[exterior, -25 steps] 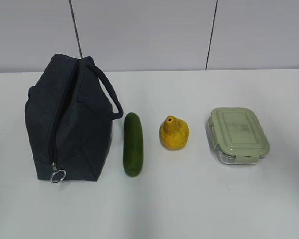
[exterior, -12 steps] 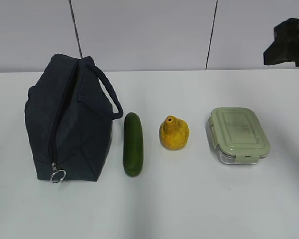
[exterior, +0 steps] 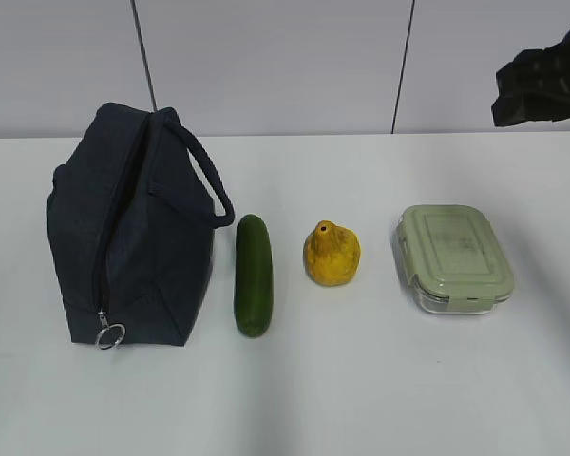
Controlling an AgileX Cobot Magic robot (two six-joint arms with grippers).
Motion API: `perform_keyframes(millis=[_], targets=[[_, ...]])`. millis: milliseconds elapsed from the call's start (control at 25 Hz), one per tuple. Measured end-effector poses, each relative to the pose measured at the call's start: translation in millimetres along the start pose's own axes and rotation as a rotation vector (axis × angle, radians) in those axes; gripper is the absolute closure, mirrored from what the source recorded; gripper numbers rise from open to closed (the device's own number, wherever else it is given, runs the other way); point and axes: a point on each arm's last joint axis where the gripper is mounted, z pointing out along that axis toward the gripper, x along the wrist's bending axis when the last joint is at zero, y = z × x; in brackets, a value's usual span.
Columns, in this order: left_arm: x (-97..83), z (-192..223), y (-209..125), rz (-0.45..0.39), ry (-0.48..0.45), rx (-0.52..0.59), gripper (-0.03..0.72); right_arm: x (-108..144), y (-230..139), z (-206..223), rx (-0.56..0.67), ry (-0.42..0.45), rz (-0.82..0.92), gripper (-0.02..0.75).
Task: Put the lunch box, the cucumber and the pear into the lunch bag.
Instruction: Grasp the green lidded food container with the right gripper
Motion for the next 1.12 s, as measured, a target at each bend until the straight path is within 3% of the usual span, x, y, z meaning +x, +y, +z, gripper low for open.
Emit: perform_keyframes(millis=[280,520,720,960,1120], targets=[[0.0,0.0,0.0,0.000,0.000,0.000,0.449,-1.8,-1.1,0.8,0.013,-0.019,-0.027,0.242],[0.0,0.0,0.0,0.000,0.000,0.000,0.449,-7.4,-17.4,9.6,0.198,-0.051,-0.059,0.242],[0.0,0.0,0.0,0.000,0.000,0.000,0.449,-26.8,-26.1,25.1,0.284,-0.054,0.039,0.244],[0.0,0.0,0.0,0.000,0.000,0.000,0.449,-49.7,-30.5,35.3,0.300,0.003,0.124,0.302],[0.0,0.0,0.0,0.000,-0.001,0.000,0.449,-62.6,-28.1,45.5,0.295,0.100,0.148,0.307]])
